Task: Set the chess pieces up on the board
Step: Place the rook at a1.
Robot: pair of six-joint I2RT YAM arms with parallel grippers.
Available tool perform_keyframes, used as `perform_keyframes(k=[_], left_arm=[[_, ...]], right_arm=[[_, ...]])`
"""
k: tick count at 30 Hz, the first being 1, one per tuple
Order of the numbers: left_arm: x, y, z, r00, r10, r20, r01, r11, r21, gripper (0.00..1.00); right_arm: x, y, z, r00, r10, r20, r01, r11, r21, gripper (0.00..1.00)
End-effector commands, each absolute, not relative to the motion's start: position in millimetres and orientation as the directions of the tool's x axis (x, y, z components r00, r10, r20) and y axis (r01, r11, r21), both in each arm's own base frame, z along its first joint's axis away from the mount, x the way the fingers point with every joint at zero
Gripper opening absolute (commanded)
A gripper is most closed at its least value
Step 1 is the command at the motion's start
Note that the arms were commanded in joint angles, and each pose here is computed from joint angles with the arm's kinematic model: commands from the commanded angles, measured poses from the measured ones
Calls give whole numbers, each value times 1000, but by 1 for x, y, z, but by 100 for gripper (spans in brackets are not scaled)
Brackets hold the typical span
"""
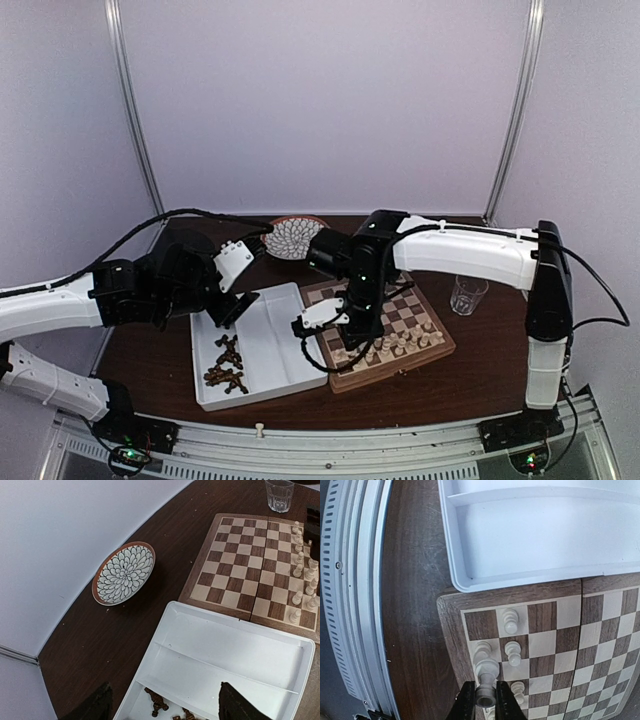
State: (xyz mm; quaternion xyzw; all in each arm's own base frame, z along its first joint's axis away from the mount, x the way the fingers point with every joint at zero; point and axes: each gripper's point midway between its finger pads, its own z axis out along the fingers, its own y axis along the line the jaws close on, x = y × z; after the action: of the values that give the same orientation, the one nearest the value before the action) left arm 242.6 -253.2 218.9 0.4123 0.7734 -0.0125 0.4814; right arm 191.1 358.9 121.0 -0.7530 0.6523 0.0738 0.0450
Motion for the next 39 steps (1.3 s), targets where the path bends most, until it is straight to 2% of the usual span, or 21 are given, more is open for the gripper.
perform_keyframes(k=[1,39], left_arm=[[247,-253,236,-178,600,-780,630,679,378,73],[245,-255,234,-179,605,-776,645,668,372,73]], right_arm=[[174,365,124,194,-969,-155,-979,-200,30,13],[171,375,78,214,-974,-69,-975,-217,46,12]])
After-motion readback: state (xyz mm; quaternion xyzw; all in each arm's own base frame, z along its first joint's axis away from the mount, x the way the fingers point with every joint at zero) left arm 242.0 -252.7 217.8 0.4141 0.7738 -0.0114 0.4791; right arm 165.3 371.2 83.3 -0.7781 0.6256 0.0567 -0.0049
